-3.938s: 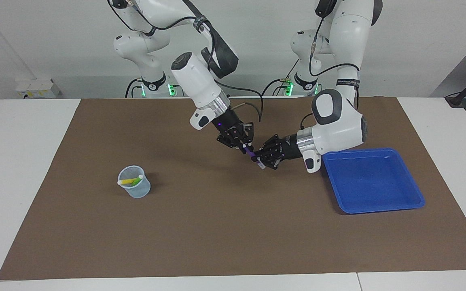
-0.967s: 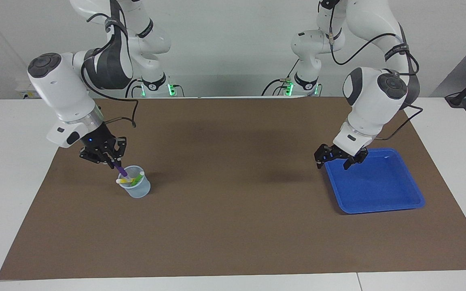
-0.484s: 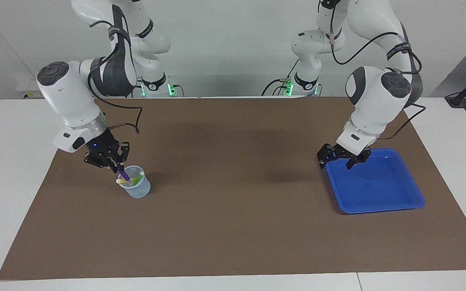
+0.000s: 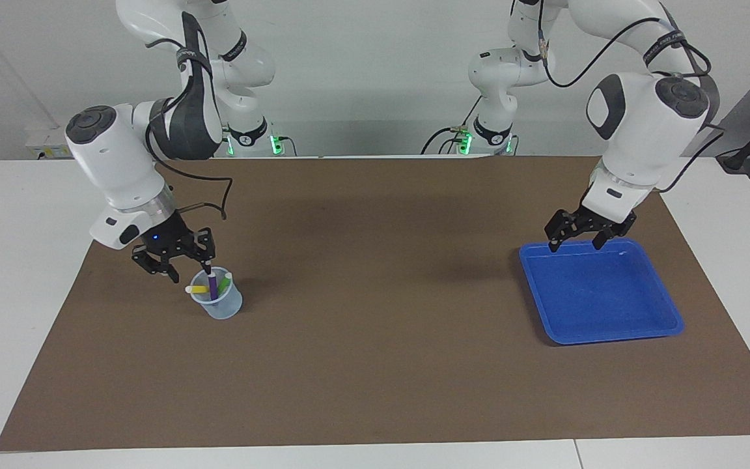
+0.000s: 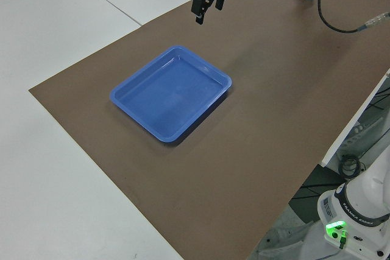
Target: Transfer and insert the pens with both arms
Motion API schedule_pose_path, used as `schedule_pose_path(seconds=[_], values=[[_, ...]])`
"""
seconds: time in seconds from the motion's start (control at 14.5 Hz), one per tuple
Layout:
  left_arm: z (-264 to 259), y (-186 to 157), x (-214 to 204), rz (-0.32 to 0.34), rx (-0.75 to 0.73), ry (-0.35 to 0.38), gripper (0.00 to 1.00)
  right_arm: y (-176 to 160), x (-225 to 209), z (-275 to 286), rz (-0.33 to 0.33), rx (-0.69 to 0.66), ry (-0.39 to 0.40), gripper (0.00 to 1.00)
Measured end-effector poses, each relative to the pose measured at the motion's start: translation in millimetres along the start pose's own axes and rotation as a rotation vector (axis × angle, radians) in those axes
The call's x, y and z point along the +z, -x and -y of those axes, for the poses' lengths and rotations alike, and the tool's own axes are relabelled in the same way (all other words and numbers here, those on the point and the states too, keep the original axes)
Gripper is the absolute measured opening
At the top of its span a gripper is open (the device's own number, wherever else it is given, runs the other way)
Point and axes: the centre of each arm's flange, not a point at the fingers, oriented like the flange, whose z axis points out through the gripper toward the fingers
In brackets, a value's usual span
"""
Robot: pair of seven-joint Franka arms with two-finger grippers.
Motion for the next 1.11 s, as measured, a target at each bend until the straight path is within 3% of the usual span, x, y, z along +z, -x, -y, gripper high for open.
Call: schedule_pose_path(seconds=[0.14, 0.21, 0.41, 0.69, 1.11], values=[[0.8, 15.4, -28.4, 0.006, -0.002, -0.011, 1.0, 0.2, -4.1, 1.1, 0.0, 0.01, 0.0, 0.97], [2.9, 22.2, -41.2, 0.003, -0.006, -0.016, 1.0, 0.8, -8.3, 2.0, 0.003, 0.01, -0.001, 1.0], [17.1, 35.1, -65.9, -0.005, 0.017, -0.036, 1.0, 8.2, -34.2, 7.3, 0.024, 0.013, -0.007, 1.0], [46.2, 34.9, -64.6, 0.008, 0.066, -0.047, 1.0, 31.4, -87.3, 18.4, 0.071, 0.022, -0.017, 1.0], [34.8, 49.6, -79.9, 0.028, -0.038, -0.053, 1.0, 57.9, -137.1, 30.1, 0.095, 0.016, -0.021, 1.0]])
